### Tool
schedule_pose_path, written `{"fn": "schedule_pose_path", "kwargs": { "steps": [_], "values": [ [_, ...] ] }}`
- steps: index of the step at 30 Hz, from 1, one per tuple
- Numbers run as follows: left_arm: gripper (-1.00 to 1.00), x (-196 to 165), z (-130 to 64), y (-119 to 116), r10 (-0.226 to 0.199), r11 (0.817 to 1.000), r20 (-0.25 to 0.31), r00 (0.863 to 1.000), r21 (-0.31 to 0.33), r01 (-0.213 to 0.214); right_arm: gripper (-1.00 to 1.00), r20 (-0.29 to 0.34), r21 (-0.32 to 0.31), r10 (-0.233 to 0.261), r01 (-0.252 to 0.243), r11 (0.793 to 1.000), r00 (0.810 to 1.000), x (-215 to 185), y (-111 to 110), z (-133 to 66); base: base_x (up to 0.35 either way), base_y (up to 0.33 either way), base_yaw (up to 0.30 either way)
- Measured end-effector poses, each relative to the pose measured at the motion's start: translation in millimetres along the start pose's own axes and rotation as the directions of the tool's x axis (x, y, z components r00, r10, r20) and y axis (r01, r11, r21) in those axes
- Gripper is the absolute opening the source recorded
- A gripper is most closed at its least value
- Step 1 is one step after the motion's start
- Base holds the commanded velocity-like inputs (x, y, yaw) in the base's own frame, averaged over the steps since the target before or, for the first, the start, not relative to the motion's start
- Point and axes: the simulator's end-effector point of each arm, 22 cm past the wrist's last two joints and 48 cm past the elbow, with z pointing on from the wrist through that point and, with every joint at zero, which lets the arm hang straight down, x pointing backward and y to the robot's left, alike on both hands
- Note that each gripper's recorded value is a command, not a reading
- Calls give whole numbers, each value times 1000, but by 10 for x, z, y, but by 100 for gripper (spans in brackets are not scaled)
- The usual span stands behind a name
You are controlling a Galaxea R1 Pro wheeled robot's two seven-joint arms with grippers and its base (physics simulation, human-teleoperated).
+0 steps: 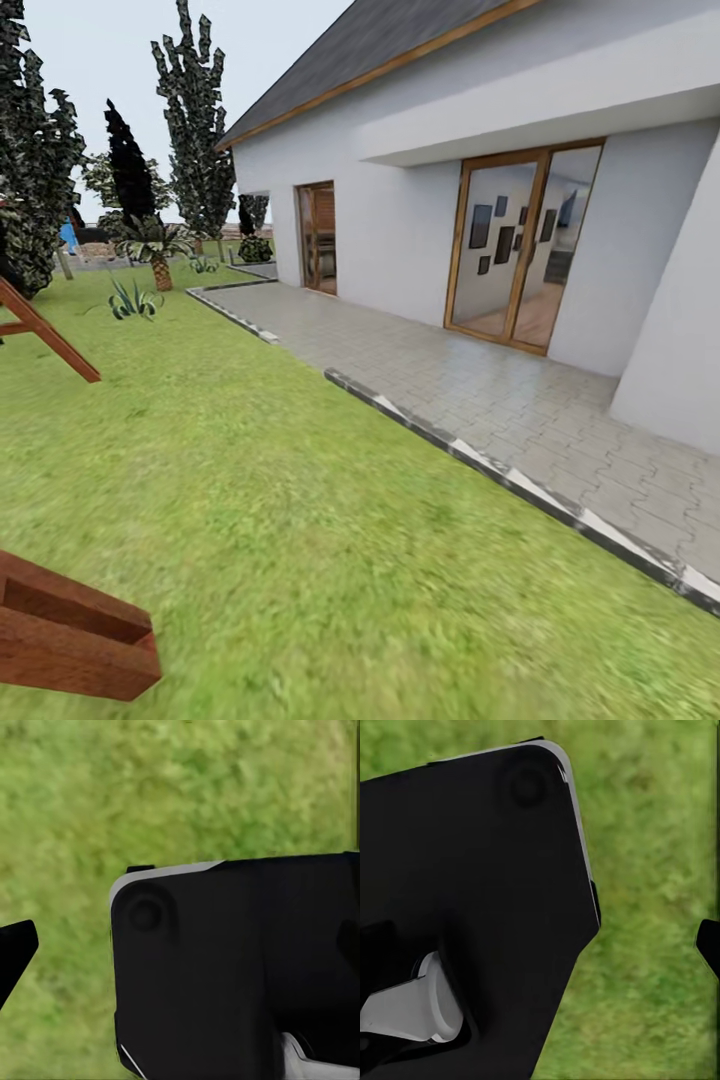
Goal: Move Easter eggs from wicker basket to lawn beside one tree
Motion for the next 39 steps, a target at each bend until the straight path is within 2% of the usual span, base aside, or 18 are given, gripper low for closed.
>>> {"fn": "schedule_pose_path", "kwargs": {
  "steps": [7, 19, 32, 39],
  "values": [
    [100, -4, 1, 1, 0, 1000, 1, 1000, 0, 0, 100, 0, 0, 1, -1, 1000, 1000, -1, 0, 0, 268, -197, 52],
    [100, -6, 1, 1, 0, 1000, 2, 1000, 0, 0, 100, 0, 1, 2, -2, 1000, 1000, 0, -1, 0, 269, -196, 237],
    [100, -5, 0, 0, 0, 1000, 2, 1000, 0, 0, 100, 0, 1, 7, -7, 1000, 1000, 0, 2, 0, 269, -196, 65],
    [100, -3, -1, 0, 0, 1000, 2, 1000, 0, 0, 100, 0, -1, 7, -7, 1000, 1000, 3, 17, 0, 269, -195, 223]
  ]
}}
